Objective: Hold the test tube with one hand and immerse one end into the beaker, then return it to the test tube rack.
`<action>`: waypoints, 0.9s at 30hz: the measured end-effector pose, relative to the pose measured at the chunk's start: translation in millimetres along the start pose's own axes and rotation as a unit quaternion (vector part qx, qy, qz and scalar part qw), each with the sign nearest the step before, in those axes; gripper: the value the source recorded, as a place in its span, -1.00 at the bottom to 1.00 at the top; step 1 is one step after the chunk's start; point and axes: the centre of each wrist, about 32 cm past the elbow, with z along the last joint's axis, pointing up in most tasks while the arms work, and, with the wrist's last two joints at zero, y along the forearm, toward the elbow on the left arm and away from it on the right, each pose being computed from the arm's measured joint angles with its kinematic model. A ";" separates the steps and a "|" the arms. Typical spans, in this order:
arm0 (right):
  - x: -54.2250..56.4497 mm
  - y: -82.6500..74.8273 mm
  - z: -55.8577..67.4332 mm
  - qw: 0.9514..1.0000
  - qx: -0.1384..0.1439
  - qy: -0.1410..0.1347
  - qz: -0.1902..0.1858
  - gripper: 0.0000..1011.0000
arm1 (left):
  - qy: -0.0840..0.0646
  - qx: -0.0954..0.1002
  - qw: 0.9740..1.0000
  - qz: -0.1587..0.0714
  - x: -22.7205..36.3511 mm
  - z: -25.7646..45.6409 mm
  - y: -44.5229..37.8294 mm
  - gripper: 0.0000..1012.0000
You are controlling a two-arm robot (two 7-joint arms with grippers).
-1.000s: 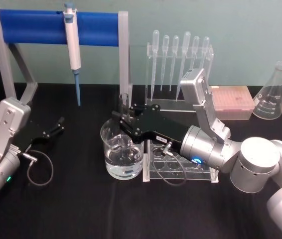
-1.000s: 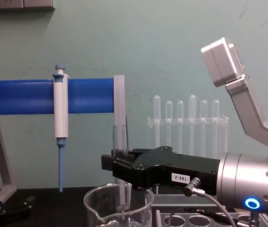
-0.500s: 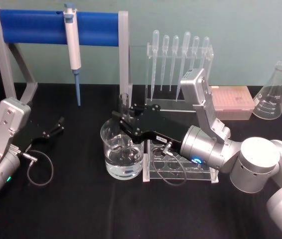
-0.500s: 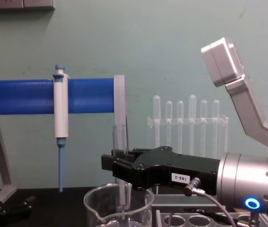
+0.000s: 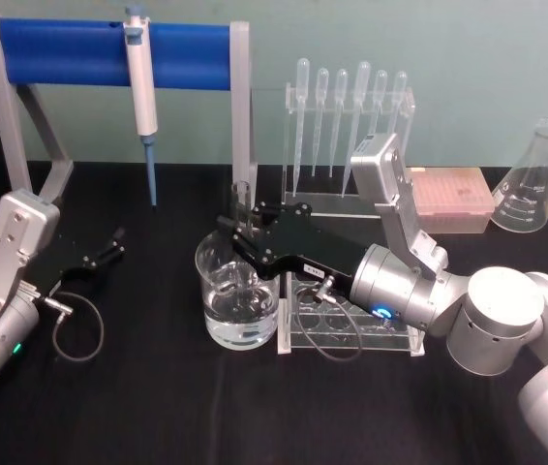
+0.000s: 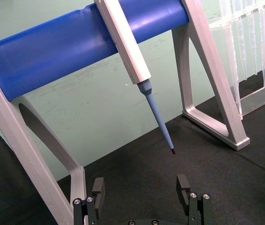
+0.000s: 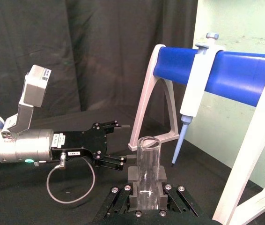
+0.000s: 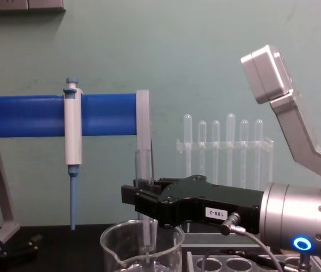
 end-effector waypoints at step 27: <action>0.0 0.0 0.0 1.000 0.000 0.000 0.000 -0.55 | 0.000 0.000 1.000 0.000 0.0 0.0 0.0 0.98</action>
